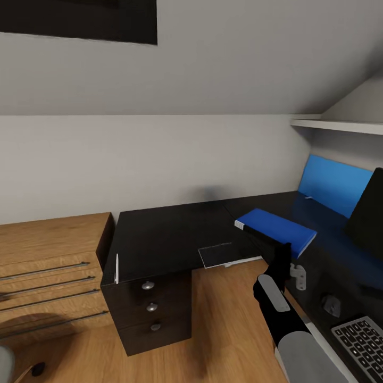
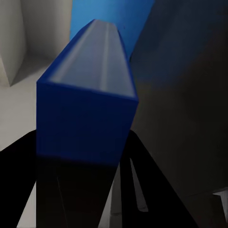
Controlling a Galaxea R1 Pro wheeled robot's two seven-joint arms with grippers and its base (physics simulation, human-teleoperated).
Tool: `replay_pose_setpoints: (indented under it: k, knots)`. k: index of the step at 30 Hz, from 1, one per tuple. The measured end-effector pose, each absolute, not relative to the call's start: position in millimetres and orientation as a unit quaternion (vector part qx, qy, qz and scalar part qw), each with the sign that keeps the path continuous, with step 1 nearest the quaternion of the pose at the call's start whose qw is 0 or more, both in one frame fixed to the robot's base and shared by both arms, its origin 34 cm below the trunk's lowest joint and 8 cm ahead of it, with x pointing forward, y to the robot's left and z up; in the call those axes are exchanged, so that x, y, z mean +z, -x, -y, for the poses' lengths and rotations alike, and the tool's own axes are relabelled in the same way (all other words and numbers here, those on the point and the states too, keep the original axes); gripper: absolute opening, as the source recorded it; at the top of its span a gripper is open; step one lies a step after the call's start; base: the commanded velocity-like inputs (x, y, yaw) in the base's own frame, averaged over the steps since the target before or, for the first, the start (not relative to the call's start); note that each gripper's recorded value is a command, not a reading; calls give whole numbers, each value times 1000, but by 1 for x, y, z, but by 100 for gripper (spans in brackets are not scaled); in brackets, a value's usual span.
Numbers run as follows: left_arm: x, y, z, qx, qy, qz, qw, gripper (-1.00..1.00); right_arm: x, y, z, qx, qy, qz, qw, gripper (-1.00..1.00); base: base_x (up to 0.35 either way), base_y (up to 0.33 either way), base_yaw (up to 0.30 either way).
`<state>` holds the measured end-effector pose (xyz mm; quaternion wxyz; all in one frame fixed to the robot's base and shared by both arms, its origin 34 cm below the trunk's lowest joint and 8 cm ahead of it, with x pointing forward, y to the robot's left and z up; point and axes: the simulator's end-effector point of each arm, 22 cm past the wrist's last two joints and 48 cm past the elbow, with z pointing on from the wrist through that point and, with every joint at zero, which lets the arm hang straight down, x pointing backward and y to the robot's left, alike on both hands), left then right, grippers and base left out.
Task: In the bedroom, organize the workspace by keeping the computer under the desk, ensuring the monitor is on the desk, placing the keyboard on the desk next to the monitor, placing the mouse on the desk next to the keyboard, moving the folder from the swivel chair onto the desk next to the mouse, stacking the notebook on top of the folder with the pen on top of the notebook, and positioning the swivel chair next to the desk.
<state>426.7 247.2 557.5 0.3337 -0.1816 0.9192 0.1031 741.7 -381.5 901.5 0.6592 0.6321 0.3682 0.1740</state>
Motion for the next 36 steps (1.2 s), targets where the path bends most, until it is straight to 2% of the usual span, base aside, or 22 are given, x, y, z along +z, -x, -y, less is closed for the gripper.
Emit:
replay_pose_setpoints:
  k: [18, 36]
  knots:
    - [555, -424, -247, 104, 181, -921, 330, 100, 893, -742, 379, 172, -635, -373, 655, -100, 0, 0, -212]
    - [554, -423, -248, 105, 181, -921, 329, 100, 893, -746, 364, 182, -632, -380, 651, -100, 0, 0, -14]
